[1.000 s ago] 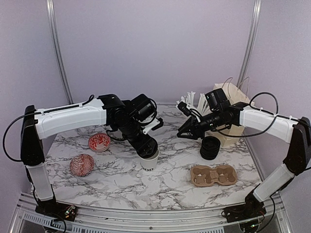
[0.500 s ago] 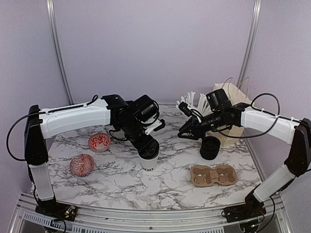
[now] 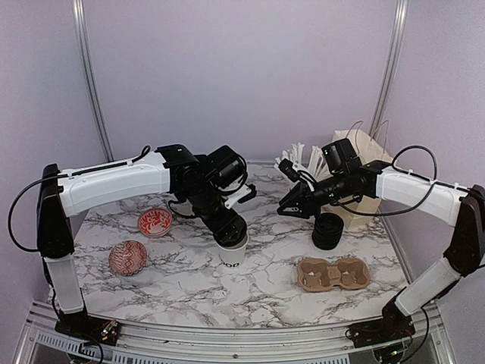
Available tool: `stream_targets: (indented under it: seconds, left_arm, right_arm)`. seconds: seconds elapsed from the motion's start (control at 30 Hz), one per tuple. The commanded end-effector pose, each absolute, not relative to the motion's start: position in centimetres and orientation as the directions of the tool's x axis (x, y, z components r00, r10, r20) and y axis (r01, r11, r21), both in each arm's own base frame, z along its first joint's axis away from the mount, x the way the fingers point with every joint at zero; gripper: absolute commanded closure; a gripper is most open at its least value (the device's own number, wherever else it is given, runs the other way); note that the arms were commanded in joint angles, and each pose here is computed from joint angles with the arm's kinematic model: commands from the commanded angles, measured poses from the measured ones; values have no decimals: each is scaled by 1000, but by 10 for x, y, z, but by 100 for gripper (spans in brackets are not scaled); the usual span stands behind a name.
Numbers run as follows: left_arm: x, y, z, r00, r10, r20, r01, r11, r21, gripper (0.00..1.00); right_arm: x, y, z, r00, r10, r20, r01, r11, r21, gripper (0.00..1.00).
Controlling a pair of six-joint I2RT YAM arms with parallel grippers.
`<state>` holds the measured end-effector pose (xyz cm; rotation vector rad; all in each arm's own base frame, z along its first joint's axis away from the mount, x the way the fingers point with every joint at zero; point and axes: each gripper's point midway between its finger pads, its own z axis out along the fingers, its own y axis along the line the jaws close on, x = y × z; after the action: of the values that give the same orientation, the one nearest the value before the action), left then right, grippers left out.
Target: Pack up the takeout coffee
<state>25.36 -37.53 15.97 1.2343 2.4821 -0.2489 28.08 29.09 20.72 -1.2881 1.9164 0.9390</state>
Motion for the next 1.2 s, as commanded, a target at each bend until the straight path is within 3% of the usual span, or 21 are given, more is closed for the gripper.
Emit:
stream_targets:
  seconds: [0.0,0.67,0.97,1.03,1.17]
  left_arm:
    - [249,-373,160,-565,739,-367,798,602,-18,23]
    - [248,-382,142,-566,755,-331,808,588,-43,23]
    - [254,-384,151,-554,752,-358,804,595,4,11]
    - [256,-382,159,-547,748,-377,801,599,26,1]
    - [258,-369,189,-536,722,-438,778,623,75,1]
  right_arm:
    - [278,293,220,-277,-472,-837,-952,255,171,65]
    - [278,292,217,-275,-477,-835,-952,255,168,65]
    - [278,292,217,-279,-477,-833,-951,257,172,64]
    - [278,292,218,-285,-477,-831,-949,260,177,64]
    - [282,291,213,-324,-478,-817,-936,291,200,63]
